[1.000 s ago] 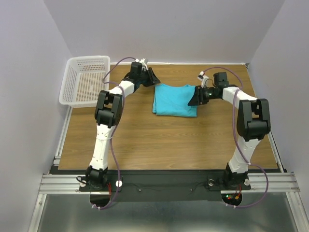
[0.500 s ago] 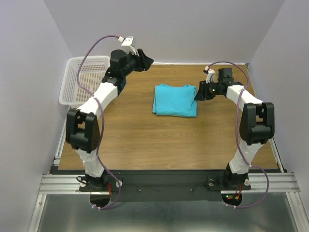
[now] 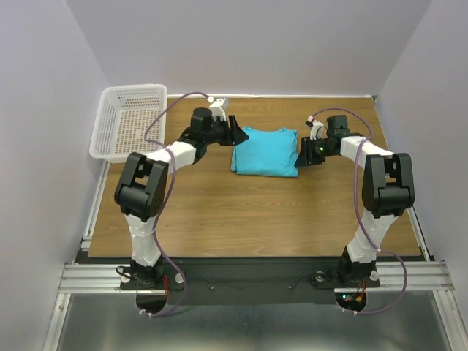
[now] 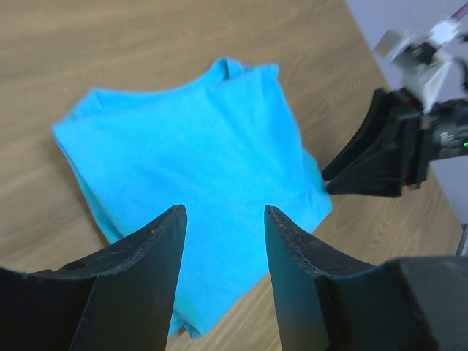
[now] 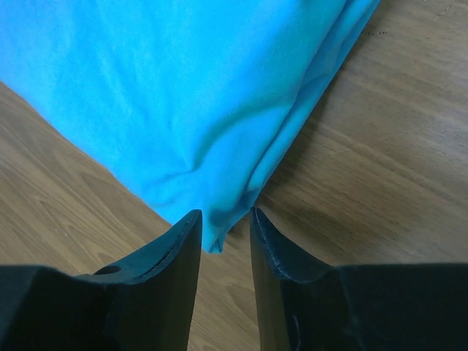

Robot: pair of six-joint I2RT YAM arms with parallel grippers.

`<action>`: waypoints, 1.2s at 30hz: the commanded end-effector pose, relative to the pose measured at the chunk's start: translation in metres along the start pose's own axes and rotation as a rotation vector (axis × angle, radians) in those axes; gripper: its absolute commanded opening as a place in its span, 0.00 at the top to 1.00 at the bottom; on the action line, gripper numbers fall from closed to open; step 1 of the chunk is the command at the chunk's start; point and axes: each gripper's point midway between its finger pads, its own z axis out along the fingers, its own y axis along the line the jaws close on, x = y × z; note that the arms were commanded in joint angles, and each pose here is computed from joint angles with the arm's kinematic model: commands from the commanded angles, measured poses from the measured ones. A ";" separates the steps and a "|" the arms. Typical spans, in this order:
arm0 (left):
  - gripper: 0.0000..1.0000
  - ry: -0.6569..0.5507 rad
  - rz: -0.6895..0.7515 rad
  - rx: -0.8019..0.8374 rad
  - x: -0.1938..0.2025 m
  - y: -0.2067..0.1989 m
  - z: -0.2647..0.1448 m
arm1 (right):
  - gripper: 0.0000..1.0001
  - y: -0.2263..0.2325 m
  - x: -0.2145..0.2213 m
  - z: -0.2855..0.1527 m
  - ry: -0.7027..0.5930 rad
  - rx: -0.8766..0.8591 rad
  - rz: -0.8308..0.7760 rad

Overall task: Fold and stack the t-shirts
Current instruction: Fold the tshirt

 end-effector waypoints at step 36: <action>0.49 0.074 -0.230 -0.247 0.036 0.093 0.090 | 0.84 0.010 0.041 -0.007 0.077 -0.034 0.026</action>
